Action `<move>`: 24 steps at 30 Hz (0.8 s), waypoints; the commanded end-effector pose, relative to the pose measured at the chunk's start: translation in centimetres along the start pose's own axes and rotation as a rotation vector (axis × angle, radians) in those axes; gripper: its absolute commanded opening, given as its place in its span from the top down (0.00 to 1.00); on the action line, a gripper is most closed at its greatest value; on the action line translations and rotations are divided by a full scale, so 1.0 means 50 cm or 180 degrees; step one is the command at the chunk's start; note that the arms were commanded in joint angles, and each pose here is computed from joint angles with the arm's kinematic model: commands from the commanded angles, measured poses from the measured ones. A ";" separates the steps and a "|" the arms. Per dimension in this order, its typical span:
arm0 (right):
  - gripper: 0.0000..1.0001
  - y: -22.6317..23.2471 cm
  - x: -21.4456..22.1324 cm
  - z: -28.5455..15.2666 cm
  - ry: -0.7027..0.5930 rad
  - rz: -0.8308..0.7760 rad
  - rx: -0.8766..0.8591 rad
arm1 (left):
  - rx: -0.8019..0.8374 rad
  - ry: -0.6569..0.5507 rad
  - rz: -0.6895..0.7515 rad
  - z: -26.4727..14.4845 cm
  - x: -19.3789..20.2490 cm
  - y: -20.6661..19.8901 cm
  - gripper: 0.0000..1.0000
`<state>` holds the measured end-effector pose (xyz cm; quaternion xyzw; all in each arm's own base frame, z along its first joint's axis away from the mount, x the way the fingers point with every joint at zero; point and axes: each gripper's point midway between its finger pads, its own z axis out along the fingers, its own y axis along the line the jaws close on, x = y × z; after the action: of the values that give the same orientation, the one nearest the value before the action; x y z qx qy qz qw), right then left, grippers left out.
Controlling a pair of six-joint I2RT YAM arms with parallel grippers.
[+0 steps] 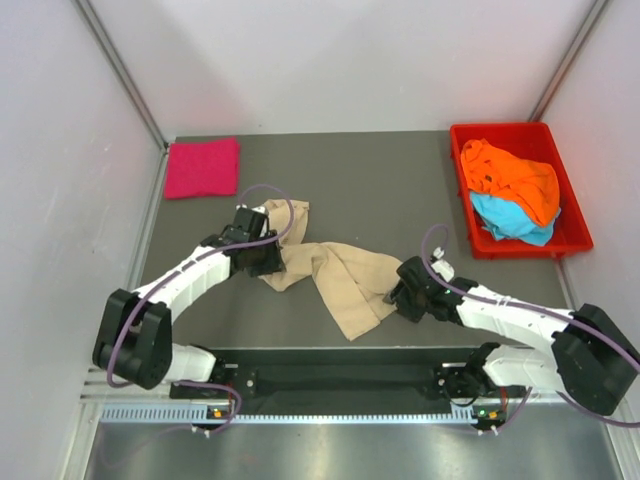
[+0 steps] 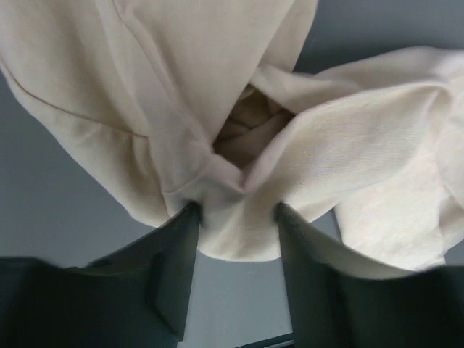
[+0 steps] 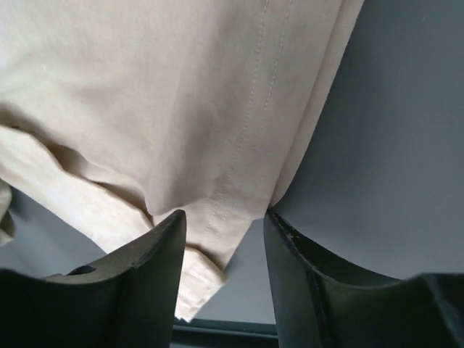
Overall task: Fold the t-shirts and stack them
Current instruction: Flatten the tshirt out
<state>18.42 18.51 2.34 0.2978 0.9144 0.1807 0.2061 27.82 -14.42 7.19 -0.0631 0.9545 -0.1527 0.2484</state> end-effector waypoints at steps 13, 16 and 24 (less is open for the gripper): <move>1.00 0.020 -0.275 -0.181 -0.1628 -0.0640 0.0266 | 0.0158 -0.0606 -0.0139 -0.109 -0.033 -0.039 1.00; 1.00 0.009 -0.324 -0.245 -0.1838 -0.0657 0.0332 | 0.0487 -0.0469 -0.0179 -0.129 -0.002 -0.071 0.79; 1.00 0.025 -0.352 -0.320 -0.1968 -0.0748 0.0003 | 0.0272 -0.0961 -0.0041 -0.161 -0.119 -0.073 0.21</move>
<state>24.72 5.64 19.68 0.2658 0.8313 0.0639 0.4840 25.63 -15.47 13.88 -0.0744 0.9189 -0.2063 0.3279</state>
